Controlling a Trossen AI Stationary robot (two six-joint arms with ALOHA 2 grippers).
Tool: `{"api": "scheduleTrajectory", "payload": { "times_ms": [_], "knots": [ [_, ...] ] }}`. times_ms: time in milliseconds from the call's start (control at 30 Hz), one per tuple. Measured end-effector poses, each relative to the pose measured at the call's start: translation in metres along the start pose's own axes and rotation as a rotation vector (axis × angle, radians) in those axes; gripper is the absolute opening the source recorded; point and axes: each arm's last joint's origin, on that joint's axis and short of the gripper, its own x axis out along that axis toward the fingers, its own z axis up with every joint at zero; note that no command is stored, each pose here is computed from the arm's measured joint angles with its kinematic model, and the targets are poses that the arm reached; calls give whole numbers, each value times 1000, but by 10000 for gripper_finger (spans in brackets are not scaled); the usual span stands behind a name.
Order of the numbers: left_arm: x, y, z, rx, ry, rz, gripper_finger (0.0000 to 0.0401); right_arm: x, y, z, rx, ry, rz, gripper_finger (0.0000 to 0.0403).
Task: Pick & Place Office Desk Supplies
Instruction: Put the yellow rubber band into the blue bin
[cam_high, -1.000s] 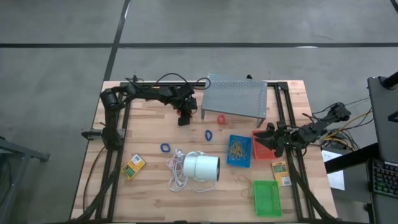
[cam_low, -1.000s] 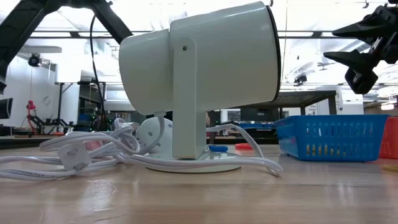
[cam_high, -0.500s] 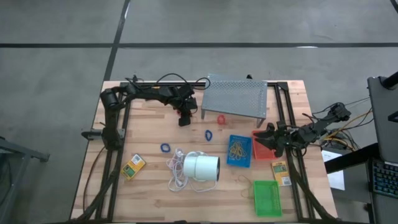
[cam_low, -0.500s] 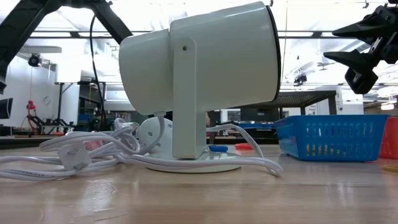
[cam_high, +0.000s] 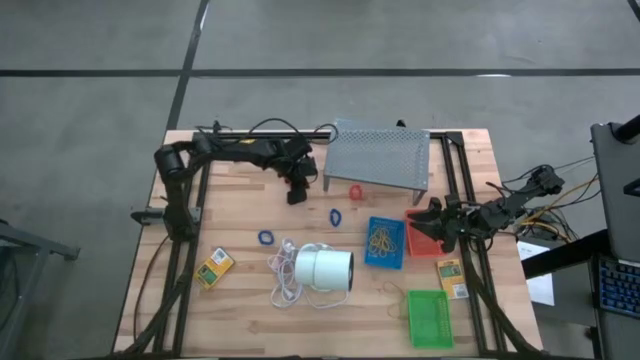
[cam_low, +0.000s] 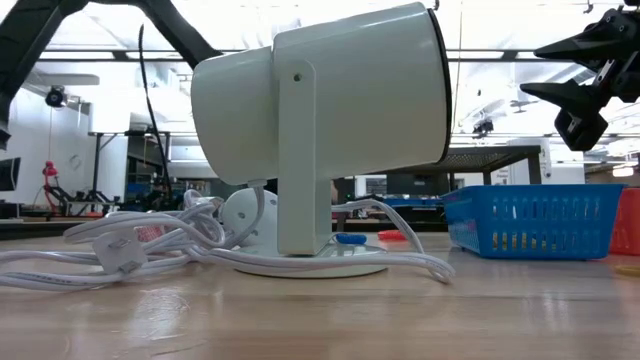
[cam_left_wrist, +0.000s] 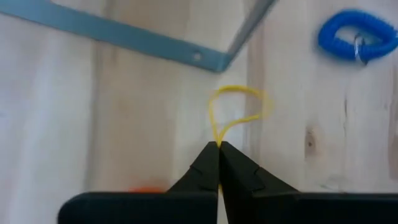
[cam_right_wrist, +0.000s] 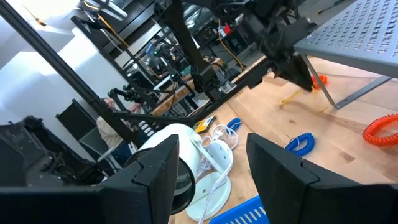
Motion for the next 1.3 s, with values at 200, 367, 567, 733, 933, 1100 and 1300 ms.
{"api": "scheduleTrajectory", "payload": {
  "times_ms": [200, 367, 567, 733, 933, 1100, 1300],
  "knots": [
    [-15, -10, 9, 31, -32, 44, 4, 0, 0, 0, 0, 0, 0, 185],
    [-28, -18, 15, 53, -58, 99, 4, 0, 0, 0, 0, 0, 0, 185],
    [-47, -33, 22, 54, -84, 156, 4, 0, 0, 0, 0, 0, 0, 185],
    [-60, -45, 27, 49, -122, 187, 4, 0, 0, 0, 0, 0, 0, 185],
    [-70, -58, 32, 35, -152, 222, 4, 0, 0, 0, 0, 0, 0, 185],
    [-73, -72, 38, 56, -189, 248, 4, 0, 0, 0, 0, 0, 0, 185],
    [-79, -87, 45, 78, -260, 261, 4, 0, 0, 0, 0, 0, -1, 185]
  ]
}}
